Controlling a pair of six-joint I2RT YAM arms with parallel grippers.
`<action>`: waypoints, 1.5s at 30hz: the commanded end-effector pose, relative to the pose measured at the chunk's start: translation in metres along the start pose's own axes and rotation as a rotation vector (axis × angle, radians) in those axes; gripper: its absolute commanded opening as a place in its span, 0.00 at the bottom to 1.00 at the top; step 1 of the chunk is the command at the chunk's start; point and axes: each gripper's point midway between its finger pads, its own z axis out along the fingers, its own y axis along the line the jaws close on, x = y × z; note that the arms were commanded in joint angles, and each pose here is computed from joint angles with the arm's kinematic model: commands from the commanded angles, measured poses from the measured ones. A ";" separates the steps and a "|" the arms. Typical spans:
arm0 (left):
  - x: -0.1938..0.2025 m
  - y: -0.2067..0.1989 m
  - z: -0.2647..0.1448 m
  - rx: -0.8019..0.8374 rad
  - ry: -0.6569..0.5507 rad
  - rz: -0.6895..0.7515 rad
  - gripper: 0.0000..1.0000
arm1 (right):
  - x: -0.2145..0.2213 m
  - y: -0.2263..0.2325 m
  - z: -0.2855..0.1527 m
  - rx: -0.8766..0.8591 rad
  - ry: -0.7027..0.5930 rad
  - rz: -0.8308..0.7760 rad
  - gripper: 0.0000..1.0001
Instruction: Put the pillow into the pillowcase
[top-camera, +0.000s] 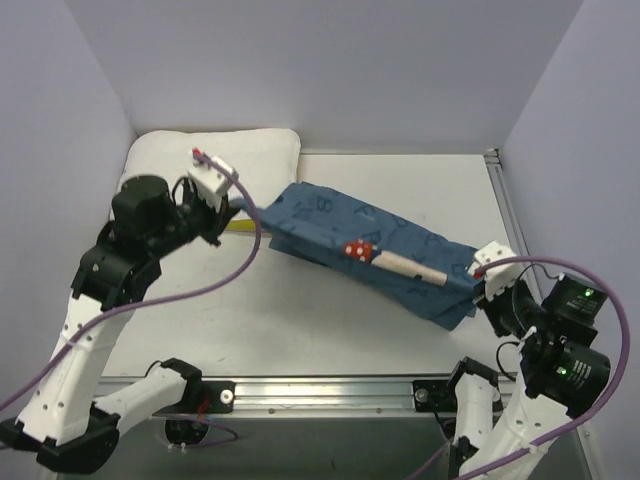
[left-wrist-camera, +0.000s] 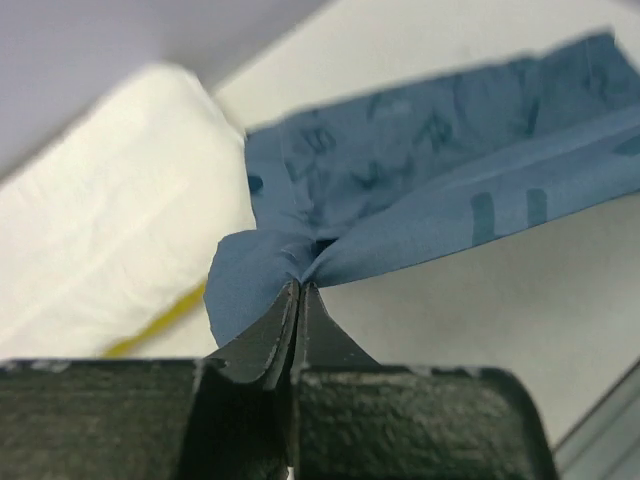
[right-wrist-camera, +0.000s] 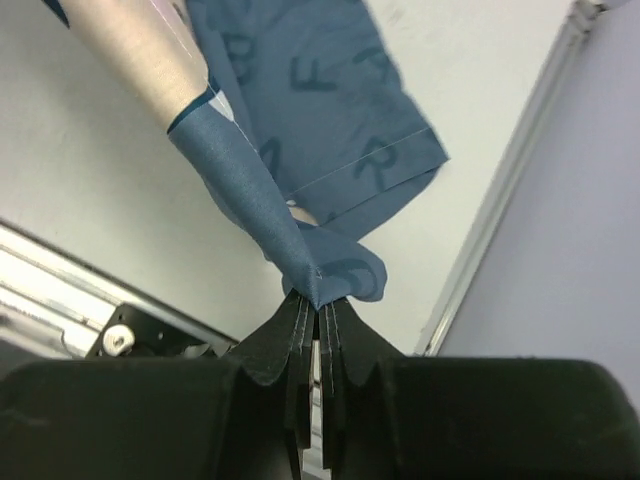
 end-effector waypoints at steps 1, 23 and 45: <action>0.090 -0.023 -0.029 0.069 0.213 0.006 0.00 | 0.063 0.057 -0.001 -0.218 0.189 -0.046 0.00; 0.303 -0.061 -0.097 0.697 0.705 0.667 0.00 | 0.120 0.164 0.014 -1.151 0.329 -0.426 0.69; 0.259 -0.048 -0.048 0.409 0.734 0.254 0.82 | 0.049 0.086 0.292 -0.522 0.604 0.139 0.74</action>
